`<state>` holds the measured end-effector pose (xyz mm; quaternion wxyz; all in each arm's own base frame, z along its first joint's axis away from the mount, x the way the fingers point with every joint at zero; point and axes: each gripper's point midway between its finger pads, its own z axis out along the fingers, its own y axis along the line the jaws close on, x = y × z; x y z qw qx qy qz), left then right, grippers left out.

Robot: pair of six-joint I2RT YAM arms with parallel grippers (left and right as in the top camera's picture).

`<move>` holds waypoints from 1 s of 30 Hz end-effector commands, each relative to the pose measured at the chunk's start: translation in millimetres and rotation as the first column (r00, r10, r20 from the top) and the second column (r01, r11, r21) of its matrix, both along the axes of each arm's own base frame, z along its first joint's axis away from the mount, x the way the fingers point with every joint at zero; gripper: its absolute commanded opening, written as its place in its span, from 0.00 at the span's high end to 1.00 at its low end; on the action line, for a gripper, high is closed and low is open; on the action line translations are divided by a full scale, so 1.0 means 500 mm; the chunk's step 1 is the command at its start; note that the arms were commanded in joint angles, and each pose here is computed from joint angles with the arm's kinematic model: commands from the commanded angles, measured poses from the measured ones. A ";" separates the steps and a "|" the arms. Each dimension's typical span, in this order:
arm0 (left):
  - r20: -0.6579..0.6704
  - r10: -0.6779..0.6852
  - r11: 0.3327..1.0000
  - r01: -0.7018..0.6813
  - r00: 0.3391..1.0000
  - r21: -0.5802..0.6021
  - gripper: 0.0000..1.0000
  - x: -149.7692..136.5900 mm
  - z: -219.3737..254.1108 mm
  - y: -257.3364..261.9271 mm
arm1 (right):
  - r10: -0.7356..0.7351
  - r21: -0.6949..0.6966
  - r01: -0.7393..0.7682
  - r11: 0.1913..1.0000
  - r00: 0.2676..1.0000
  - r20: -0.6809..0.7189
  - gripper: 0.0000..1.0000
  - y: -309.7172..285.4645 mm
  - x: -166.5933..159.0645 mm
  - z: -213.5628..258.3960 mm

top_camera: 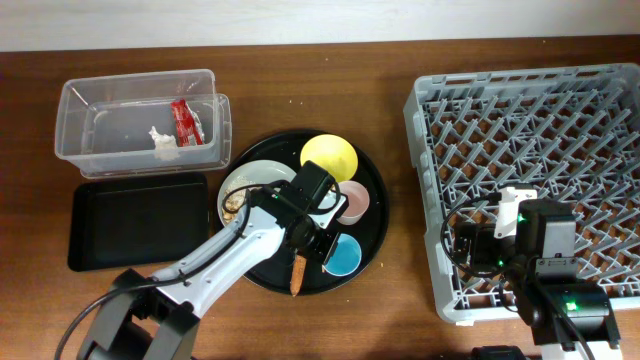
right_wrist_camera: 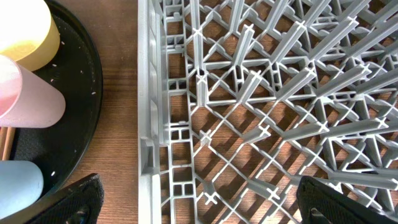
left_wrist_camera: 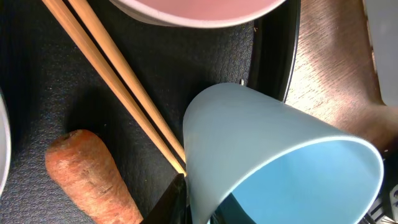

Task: Sort waste into correct bins and load items into the dishwasher rack
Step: 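Grasp the blue cup with the left gripper and lift it toward the right gripper, then take the blue cup with the right gripper and place it in the rack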

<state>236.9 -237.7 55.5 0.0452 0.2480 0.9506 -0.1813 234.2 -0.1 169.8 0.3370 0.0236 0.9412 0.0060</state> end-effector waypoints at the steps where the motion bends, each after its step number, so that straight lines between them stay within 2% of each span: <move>1: -0.005 -0.009 1.000 0.009 1.000 0.008 1.00 -0.006 -0.002 0.002 | -0.020 -0.004 0.020 1.000 1.000 0.017 0.02 -0.007 0.003 0.013; 3: 0.025 -0.005 1.000 0.005 1.000 -0.013 1.00 0.000 0.049 0.001 | -0.020 -0.004 0.020 1.000 1.000 0.017 0.02 -0.007 0.003 0.013; 6: 0.121 0.088 0.993 -0.078 0.989 -0.084 1.00 0.042 0.197 0.043 | -0.020 -0.002 0.020 1.000 0.998 0.055 0.02 -0.007 0.017 0.026; 8: 0.187 0.118 0.964 -0.067 0.975 -0.258 1.00 0.077 0.284 0.054 | 0.040 0.063 -0.048 0.997 0.990 0.136 0.02 0.025 0.047 0.053; 9: 0.208 0.144 0.941 -0.068 0.968 -0.332 1.00 0.104 0.307 0.058 | 0.116 0.140 -0.141 0.980 0.978 0.173 0.01 0.066 0.062 0.067; 10: 0.201 0.157 0.905 -0.059 0.967 -0.422 1.00 0.131 0.325 0.054 | 0.197 0.217 -0.242 0.946 0.958 0.209 0.02 0.110 0.074 0.079; 12: 0.179 0.069 0.792 0.055 0.981 -0.608 1.00 0.148 0.354 0.020 | 0.332 0.338 -0.416 0.844 0.901 0.280 0.02 0.183 0.084 0.104; 15: 0.133 -0.047 0.638 0.133 0.990 -0.758 1.00 0.141 0.374 -0.018 | 0.452 0.399 -0.587 0.705 0.805 0.385 0.02 0.243 0.098 0.137; 16: 0.136 -0.105 0.553 0.172 0.985 -0.815 1.00 0.130 0.396 -0.030 | 0.518 0.400 -0.677 0.617 0.733 0.442 0.02 0.269 0.093 0.152; 17: 0.135 -0.121 0.529 0.179 0.983 -0.829 1.00 0.127 0.400 -0.032 | 0.541 0.410 -0.712 0.570 0.701 0.465 0.02 0.281 0.089 0.159; 18: 0.132 -0.130 0.517 0.181 0.983 -0.837 1.00 0.124 0.404 -0.033 | 0.575 0.427 -0.770 0.474 0.638 0.512 0.02 0.302 0.082 0.173; 20: 0.132 -0.153 0.484 0.191 0.979 -0.854 1.00 0.115 0.416 -0.034 | 0.601 0.425 -0.824 0.376 0.565 0.565 0.02 0.318 0.074 0.189; 22: 0.135 -0.170 0.480 0.201 0.976 -0.854 1.00 0.106 0.416 -0.045 | 0.626 0.387 -0.895 0.222 0.435 0.647 0.02 0.335 0.051 0.221; 27: 0.132 -0.179 0.479 0.203 0.975 -0.854 1.00 0.102 0.418 -0.054 | 0.635 0.331 -0.938 0.102 0.317 0.704 0.01 0.342 0.022 0.249; 30: 0.113 -0.182 0.480 0.188 0.977 -0.857 1.00 0.099 0.419 -0.058 | 0.635 0.327 -0.939 0.103 0.315 0.705 0.01 0.343 0.022 0.249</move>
